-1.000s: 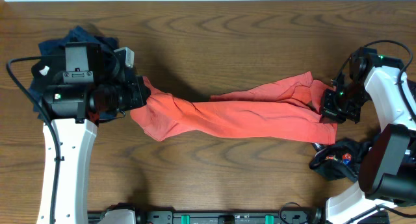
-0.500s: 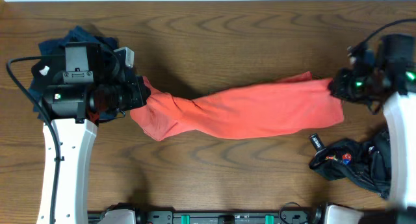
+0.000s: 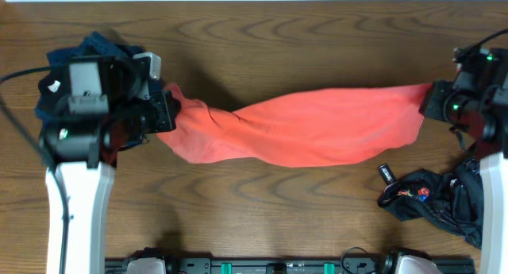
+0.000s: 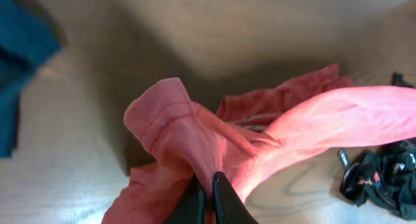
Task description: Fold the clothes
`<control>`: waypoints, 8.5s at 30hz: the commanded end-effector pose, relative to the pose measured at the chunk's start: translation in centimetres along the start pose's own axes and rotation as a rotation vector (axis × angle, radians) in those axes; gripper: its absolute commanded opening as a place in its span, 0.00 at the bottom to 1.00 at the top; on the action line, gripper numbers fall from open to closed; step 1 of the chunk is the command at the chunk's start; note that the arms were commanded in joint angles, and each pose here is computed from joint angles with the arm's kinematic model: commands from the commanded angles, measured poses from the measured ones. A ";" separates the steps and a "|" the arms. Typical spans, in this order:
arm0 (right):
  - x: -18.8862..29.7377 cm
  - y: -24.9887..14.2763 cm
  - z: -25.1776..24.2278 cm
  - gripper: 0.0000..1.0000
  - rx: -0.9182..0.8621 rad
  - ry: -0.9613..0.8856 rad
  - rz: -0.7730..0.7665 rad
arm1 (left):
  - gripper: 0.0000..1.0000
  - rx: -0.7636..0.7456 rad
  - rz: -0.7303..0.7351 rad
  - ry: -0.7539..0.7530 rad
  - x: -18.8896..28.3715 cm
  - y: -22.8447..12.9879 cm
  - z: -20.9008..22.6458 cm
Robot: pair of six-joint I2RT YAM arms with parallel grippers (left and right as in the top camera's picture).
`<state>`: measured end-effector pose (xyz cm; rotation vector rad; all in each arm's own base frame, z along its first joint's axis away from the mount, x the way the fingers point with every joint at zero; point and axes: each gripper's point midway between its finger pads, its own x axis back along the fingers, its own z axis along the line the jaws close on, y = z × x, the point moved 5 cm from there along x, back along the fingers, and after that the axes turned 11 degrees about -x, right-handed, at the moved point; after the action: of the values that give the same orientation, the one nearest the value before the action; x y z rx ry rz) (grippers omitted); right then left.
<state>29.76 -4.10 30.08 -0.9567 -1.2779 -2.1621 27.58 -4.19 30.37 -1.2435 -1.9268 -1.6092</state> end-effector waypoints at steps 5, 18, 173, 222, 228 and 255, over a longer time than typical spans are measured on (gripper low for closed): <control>10.6 3.1 0.2 0.01 -0.027 -0.039 -0.420 | 0.06 -0.135 -0.336 0.143 8.1 2.2 -2.0; 16.7 4.2 0.1 0.01 -0.088 -0.062 -0.648 | 0.06 -0.151 -0.617 0.179 13.9 3.3 -4.0; -6.1 8.0 -9.8 0.01 -0.228 -0.694 0.147 | 0.06 0.059 0.307 0.370 0.6 8.5 4.8; -2.3 -5.2 -19.0 0.01 -0.603 -0.782 0.314 | 0.06 0.380 0.483 0.330 -2.6 -16.1 3.9; -5.1 -4.0 -15.7 0.01 -0.435 -0.487 0.348 | 0.06 0.340 0.329 0.320 -4.3 -13.6 4.7; -15.1 -7.2 -13.6 0.01 -0.252 -0.360 0.168 | 0.06 0.345 0.306 0.266 -16.2 -11.7 9.4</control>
<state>30.34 -12.43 10.92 -1.5461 -1.0171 -2.1325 29.81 -1.95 8.82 -1.0594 -1.6583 -1.1681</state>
